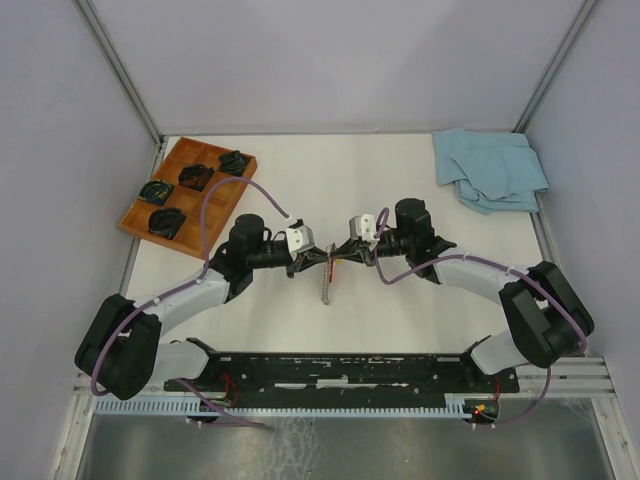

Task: Put the keys on the keyring

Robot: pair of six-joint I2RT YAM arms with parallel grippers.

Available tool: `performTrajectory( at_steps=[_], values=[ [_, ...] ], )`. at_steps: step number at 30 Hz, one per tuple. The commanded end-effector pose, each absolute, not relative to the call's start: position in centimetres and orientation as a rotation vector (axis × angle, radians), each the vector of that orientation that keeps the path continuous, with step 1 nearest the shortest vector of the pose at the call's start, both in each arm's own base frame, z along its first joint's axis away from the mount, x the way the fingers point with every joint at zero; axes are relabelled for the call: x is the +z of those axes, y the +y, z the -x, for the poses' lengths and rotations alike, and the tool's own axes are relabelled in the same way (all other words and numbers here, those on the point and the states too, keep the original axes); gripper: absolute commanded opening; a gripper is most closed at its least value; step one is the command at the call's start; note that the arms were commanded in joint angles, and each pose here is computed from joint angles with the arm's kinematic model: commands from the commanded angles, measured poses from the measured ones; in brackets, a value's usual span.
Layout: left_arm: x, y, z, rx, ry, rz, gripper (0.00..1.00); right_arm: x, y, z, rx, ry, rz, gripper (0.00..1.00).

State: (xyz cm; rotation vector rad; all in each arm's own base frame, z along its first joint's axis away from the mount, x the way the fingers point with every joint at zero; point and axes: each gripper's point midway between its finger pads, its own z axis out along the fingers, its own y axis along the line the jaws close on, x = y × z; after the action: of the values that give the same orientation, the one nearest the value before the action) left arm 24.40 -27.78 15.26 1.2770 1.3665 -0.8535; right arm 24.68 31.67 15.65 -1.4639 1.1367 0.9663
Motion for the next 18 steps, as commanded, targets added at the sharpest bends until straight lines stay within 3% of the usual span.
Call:
performTrajectory(
  at_steps=[1, 18],
  values=[
    [16.92, -28.42, -25.2, -0.819, 1.284, -1.299, 0.19, 19.57, 32.31, -24.45, 0.951, 0.999, 1.461, 0.01],
    [17.15, -28.56, -25.04, -0.83, 1.27, -1.301, 0.11, 19.27, 32.42, -24.2, 0.981, 1.006, 1.466, 0.01]
  ],
)
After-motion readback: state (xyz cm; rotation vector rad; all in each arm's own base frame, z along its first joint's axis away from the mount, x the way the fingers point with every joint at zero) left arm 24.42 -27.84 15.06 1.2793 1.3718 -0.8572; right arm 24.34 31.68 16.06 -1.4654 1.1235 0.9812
